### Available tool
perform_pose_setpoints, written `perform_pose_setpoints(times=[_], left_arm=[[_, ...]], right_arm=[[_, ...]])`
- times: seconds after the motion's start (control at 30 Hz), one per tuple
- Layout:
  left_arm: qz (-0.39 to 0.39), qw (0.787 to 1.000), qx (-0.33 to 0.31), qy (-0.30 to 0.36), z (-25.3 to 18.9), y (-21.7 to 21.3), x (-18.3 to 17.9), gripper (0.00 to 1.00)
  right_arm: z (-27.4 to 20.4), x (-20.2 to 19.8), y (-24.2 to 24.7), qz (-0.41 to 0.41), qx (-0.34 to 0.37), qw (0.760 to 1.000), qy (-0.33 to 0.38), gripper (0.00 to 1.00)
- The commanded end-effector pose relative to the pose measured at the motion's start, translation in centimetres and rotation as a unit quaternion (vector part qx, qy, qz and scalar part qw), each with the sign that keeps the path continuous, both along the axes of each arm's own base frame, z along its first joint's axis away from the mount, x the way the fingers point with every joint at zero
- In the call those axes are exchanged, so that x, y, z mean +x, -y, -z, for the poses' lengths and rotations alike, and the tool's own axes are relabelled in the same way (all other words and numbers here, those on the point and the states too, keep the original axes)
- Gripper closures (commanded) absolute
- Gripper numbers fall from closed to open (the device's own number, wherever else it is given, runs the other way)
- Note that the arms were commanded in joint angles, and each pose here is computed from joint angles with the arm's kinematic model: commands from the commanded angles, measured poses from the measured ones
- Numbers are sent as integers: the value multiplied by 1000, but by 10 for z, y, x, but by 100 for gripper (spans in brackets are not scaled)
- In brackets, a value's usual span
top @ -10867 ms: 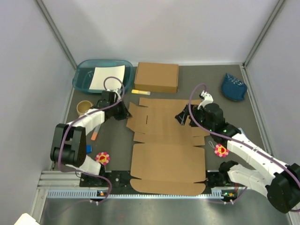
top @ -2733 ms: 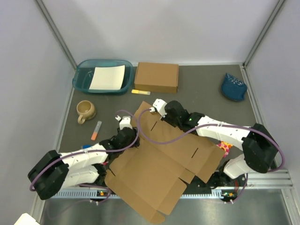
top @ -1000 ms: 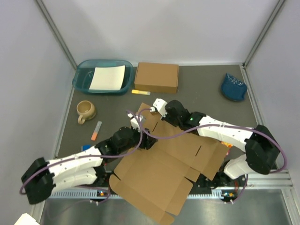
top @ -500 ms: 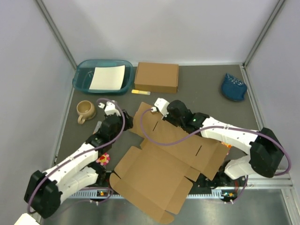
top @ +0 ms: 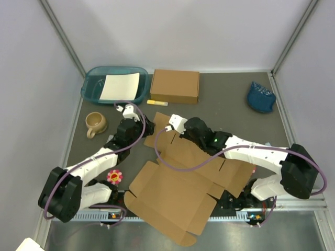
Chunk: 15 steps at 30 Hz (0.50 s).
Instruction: Fold the paper box
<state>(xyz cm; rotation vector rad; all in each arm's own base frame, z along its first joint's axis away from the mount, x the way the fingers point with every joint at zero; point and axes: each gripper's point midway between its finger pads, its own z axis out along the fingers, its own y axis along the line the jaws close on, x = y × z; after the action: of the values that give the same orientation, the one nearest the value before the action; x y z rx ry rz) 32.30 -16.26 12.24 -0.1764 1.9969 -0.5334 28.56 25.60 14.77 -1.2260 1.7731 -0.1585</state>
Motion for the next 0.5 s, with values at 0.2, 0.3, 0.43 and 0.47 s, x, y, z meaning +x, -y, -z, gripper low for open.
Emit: perform_pose_setpoints(times=[0.2,0.3,0.43,0.47], left_arm=[[58,990,-76,101,-43,28,7,41],[37,990,-95,100,-39,23,6,42],[5,988,-111,103,-36,12,2,42],[-7,988,-112,106,-37,8,2,42]], right_arm=[[-61,32,-17,-6,-66,980,185,100],[-77,42,-20,-2,-104,967,233,100],[-96,43,-24,3,-143,948,283,100],[-99,43,-23,8,-149,944,296,100]])
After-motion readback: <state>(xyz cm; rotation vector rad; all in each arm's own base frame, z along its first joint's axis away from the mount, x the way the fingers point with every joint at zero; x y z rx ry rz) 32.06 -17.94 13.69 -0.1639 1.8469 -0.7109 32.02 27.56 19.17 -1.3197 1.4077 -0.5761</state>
